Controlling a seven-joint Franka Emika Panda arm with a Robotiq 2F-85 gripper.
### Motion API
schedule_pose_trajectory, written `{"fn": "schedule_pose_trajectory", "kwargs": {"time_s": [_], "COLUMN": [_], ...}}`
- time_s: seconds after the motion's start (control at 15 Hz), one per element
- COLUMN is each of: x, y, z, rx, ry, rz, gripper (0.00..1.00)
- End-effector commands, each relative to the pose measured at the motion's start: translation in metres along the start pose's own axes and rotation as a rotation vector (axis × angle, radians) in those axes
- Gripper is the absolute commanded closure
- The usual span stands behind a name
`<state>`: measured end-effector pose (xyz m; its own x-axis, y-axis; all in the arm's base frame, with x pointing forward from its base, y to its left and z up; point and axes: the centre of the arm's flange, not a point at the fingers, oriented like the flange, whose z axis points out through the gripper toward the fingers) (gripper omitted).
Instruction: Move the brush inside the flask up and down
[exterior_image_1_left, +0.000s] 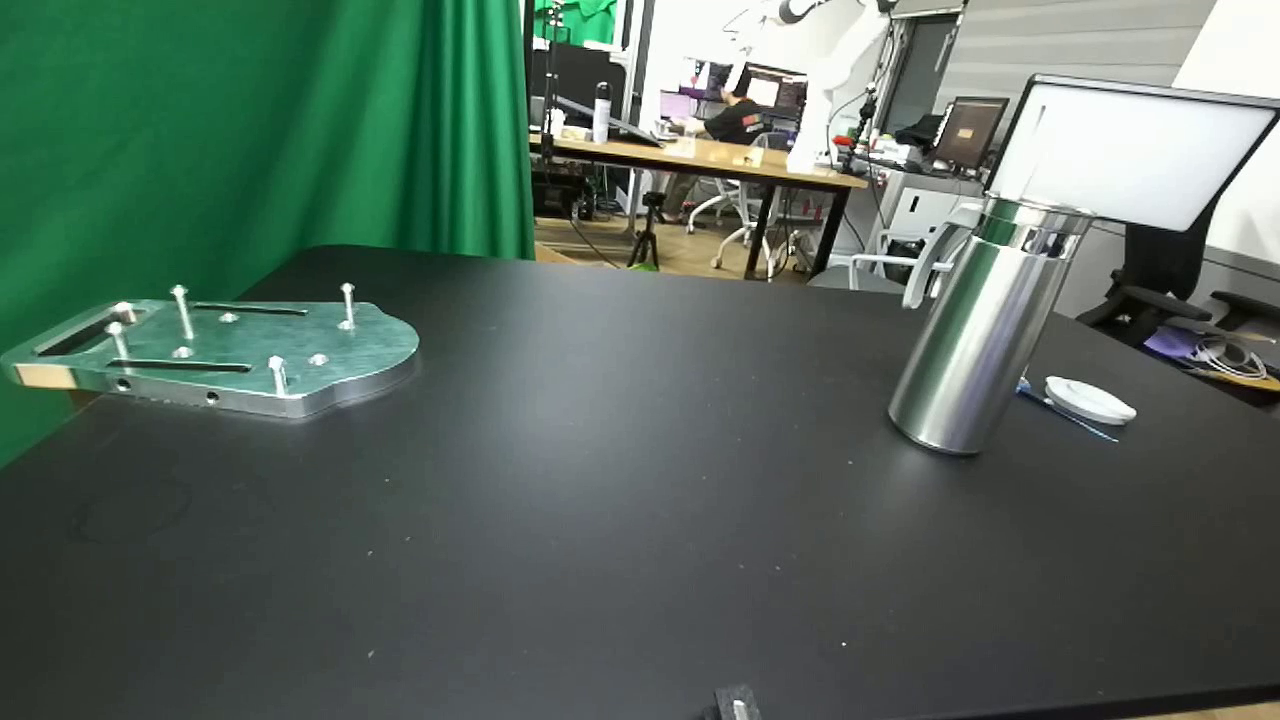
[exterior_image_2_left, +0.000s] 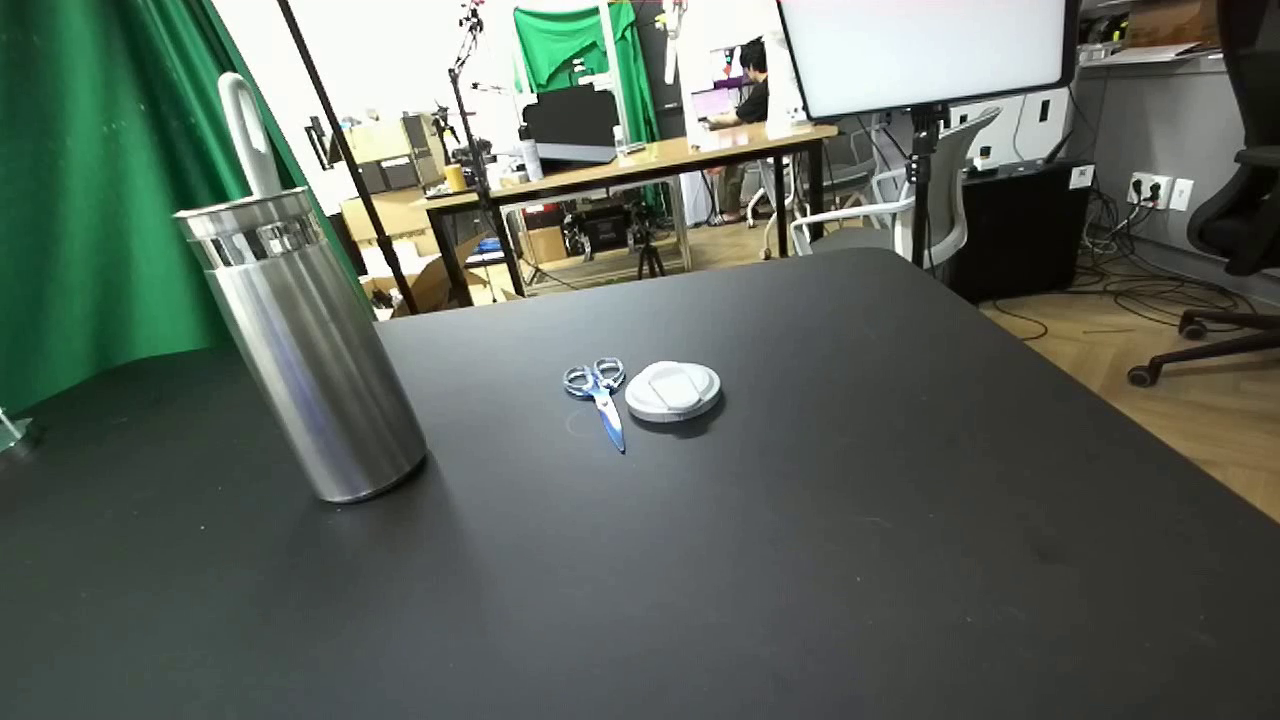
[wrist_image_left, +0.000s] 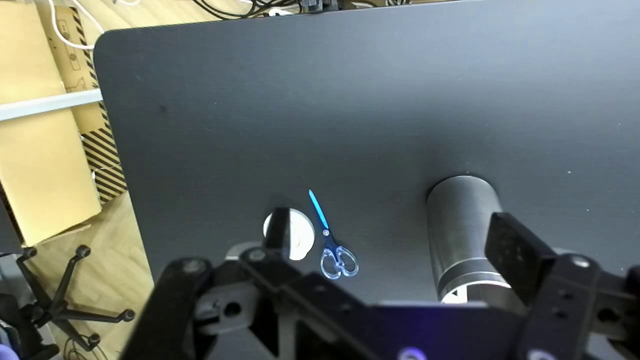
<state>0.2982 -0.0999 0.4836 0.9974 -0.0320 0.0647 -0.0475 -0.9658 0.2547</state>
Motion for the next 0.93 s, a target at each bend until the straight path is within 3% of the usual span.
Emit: {"fn": "schedule_pose_trajectory", "kwargs": {"time_s": [0.0,0.4,0.53,0.87], "x": [0.0,0.0,0.013,0.068], "y": [0.0,0.0,-0.004,-0.018], "z": [0.0,0.0,0.005,0.029], "rx": [0.0,0.0,0.032,0.122], "ry": [0.0,0.0,0.004,0.0], "rz": [0.0,0.0,-0.014,0.102], "gripper": [0.0,0.0,0.0,0.0]}}
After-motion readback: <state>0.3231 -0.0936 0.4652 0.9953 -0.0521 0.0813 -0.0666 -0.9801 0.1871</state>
